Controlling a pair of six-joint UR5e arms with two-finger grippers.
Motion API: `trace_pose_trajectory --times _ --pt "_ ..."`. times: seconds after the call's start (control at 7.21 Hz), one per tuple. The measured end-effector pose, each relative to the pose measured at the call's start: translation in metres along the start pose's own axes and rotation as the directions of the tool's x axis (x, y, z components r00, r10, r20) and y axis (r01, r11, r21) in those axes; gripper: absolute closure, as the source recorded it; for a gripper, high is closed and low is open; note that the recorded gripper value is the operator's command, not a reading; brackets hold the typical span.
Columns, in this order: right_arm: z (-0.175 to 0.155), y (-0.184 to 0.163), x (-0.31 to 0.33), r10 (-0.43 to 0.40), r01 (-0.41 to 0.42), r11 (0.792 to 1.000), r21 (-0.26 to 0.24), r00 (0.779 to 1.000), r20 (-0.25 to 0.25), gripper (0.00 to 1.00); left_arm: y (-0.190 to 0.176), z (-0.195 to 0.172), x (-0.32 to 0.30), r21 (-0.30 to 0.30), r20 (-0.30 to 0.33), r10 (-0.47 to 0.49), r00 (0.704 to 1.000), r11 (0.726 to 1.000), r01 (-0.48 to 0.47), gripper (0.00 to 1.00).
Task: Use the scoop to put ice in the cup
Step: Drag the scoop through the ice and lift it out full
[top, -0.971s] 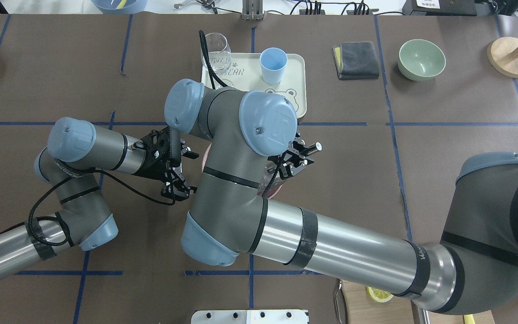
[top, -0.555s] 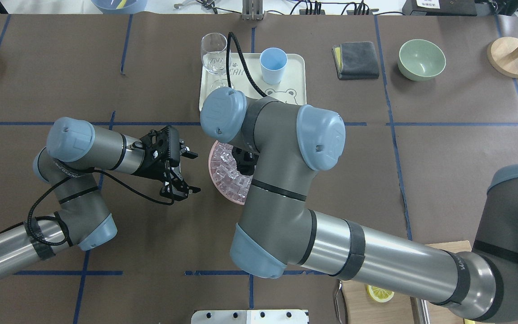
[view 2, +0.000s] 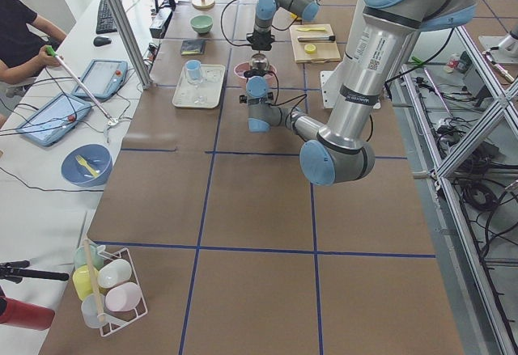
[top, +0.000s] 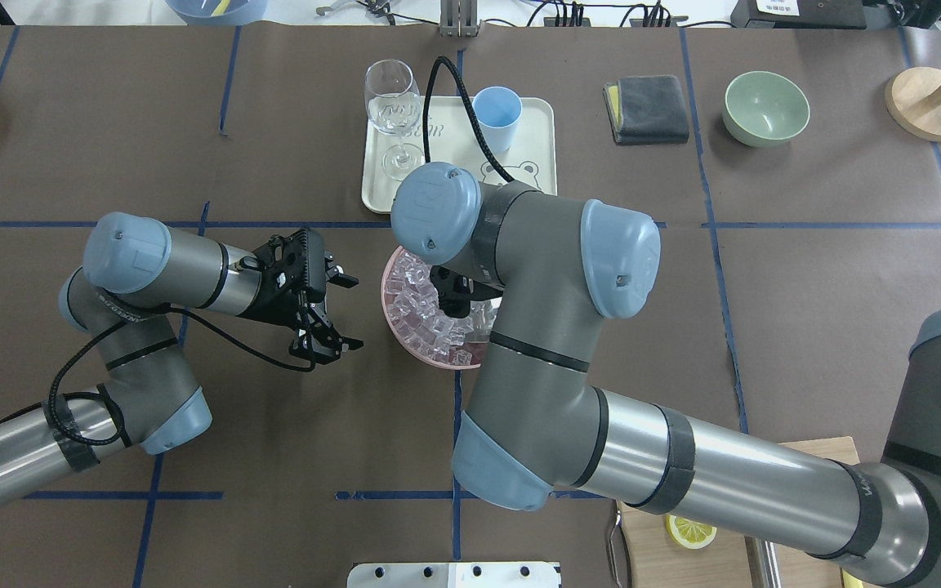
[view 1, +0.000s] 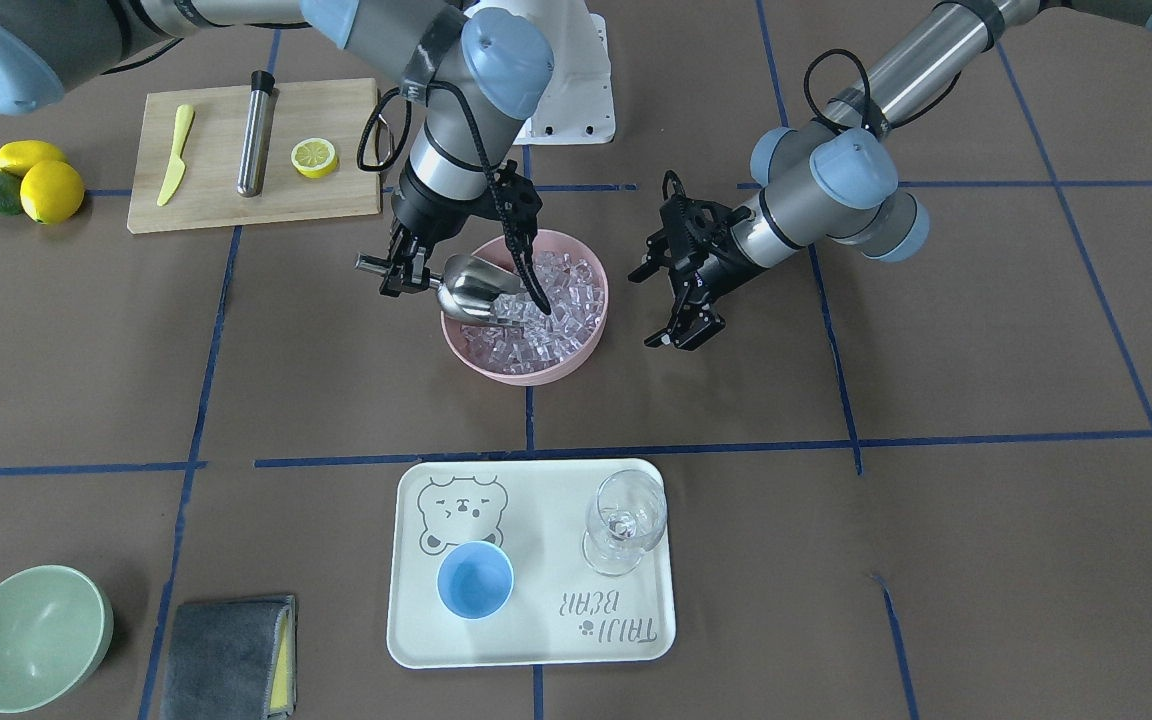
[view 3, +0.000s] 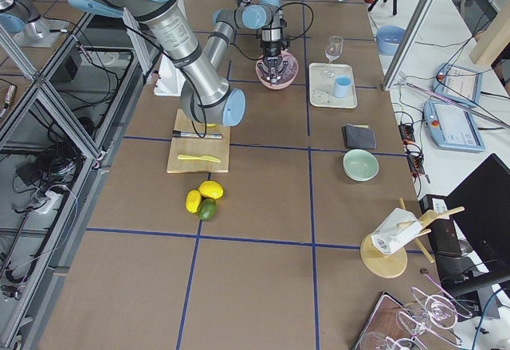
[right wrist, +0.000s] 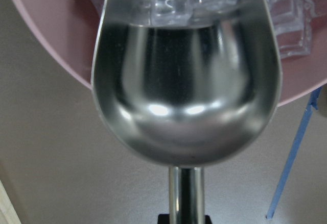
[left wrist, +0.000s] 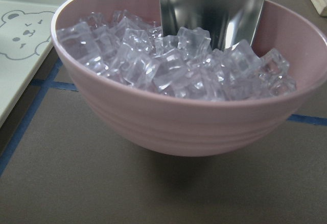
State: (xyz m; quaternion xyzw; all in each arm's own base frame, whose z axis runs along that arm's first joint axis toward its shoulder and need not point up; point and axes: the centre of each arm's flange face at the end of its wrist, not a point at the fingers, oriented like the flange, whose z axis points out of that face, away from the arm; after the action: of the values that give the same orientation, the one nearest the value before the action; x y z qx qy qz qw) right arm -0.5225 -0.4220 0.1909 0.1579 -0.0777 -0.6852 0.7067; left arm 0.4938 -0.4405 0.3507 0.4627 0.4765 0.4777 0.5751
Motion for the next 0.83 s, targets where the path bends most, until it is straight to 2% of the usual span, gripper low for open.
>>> trace_pose_trajectory --times 0.28,0.83 --pt "0.011 0.023 -0.001 0.023 -0.025 0.994 0.109 1.000 0.014 1.00 0.001 0.000 0.000 -0.002 0.001 0.000 1.000 1.000 0.000 0.00" --pt "0.020 0.030 -0.003 0.072 -0.081 0.962 0.259 0.996 0.044 1.00 0.003 -0.001 -0.002 -0.004 0.003 -0.001 1.000 1.000 0.001 0.00"
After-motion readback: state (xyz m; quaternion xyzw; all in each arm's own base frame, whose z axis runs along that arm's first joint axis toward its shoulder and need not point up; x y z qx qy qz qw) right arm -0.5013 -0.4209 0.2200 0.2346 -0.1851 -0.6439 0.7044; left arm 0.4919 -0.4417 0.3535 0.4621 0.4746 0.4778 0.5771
